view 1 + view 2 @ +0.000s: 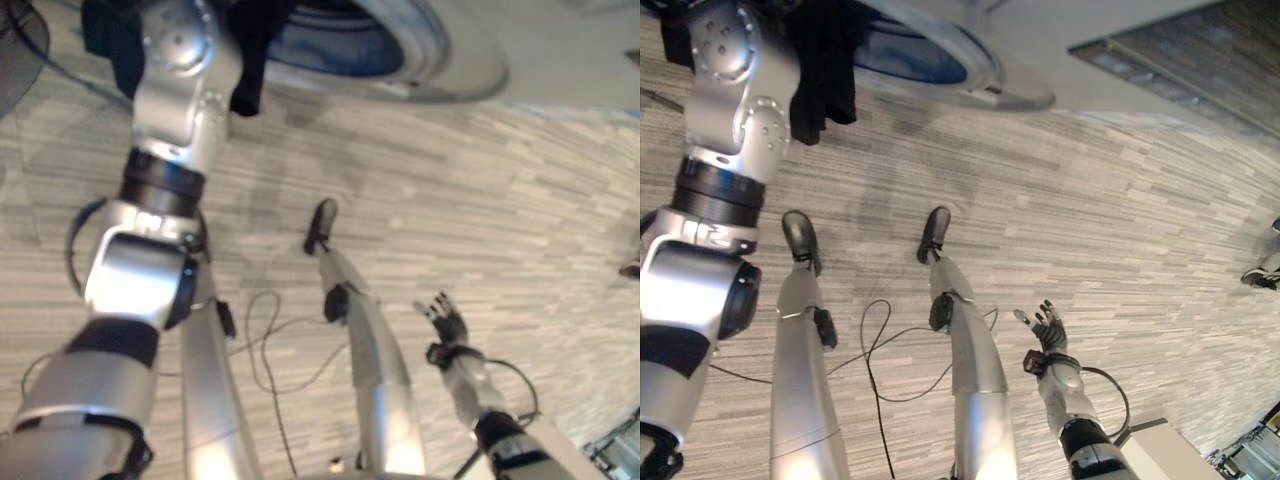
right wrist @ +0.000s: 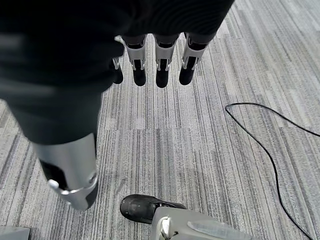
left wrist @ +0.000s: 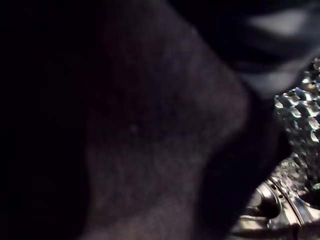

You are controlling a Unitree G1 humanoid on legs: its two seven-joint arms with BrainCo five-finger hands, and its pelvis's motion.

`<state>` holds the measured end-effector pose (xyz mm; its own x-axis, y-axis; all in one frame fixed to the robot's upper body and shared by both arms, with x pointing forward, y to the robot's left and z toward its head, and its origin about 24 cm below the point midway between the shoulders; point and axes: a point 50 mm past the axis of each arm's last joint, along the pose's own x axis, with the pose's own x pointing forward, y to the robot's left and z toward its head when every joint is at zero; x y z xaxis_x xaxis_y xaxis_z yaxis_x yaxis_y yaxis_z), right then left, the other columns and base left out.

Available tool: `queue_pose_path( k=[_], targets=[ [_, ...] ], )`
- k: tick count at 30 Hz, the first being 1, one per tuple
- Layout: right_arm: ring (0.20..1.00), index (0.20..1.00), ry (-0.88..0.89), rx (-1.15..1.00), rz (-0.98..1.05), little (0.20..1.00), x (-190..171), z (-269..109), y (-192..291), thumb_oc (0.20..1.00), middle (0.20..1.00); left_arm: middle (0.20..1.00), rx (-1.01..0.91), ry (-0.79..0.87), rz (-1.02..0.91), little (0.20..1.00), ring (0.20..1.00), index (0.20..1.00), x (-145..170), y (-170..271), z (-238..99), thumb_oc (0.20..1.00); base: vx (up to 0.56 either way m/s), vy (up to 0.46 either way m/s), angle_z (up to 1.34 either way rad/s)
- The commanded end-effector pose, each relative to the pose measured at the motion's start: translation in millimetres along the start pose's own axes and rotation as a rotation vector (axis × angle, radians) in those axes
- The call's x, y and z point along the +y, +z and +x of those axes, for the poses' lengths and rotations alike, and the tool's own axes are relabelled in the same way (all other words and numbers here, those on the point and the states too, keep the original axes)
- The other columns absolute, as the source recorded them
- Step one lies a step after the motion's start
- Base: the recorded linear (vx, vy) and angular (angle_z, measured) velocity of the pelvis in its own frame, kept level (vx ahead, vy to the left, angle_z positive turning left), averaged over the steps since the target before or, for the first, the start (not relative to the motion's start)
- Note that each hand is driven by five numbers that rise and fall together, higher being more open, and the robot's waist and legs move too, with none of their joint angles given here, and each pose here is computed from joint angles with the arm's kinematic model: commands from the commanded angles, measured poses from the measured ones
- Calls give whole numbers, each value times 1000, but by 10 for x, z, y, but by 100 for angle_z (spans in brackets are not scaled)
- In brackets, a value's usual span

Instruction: Grab the laundry basket,head to the washer,open it,put in the laundry and shut it.

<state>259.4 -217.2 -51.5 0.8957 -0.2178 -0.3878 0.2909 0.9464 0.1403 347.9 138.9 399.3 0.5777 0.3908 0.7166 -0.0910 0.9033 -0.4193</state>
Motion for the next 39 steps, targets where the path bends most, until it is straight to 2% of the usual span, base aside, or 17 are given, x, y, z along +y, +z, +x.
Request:
queue_pose_path(
  k=[1,8,14,20,21,29,39],
  targets=[
    [1000,1000,-49,-1,-84,1000,-312,-71,22,1000,1000,200,-148,-119,-173,200,200,200,-278,390,-16,200,0,0,0],
    [1000,1000,-21,-33,-114,1000,-309,-35,147,1000,1000,200,-189,-222,-278,200,200,200,-647,683,-3,200,4,17,-1],
    [1000,1000,-18,-34,-135,1000,-346,-49,154,1000,1000,200,-250,-218,-477,200,200,200,-706,1026,57,200,16,21,-3],
    [1000,1000,-24,-25,-152,1000,-392,-62,146,1000,1000,200,-243,-246,-539,200,200,200,-764,1038,-19,200,4,8,-3],
    [1000,1000,-26,-40,-154,1000,-395,-41,201,1000,1000,200,-239,-271,-559,200,200,200,-850,1070,-55,200,0,0,0],
    [1000,1000,-63,-90,-183,1000,-534,-30,371,1000,1000,200,-279,-329,-521,200,200,200,-1032,1247,-40,200,7,22,-5],
    [1000,1000,-114,-146,-203,1000,-709,-36,577,1000,1000,200,-301,-351,-458,200,200,200,-1047,1381,115,200,21,56,-8]
  ],
)
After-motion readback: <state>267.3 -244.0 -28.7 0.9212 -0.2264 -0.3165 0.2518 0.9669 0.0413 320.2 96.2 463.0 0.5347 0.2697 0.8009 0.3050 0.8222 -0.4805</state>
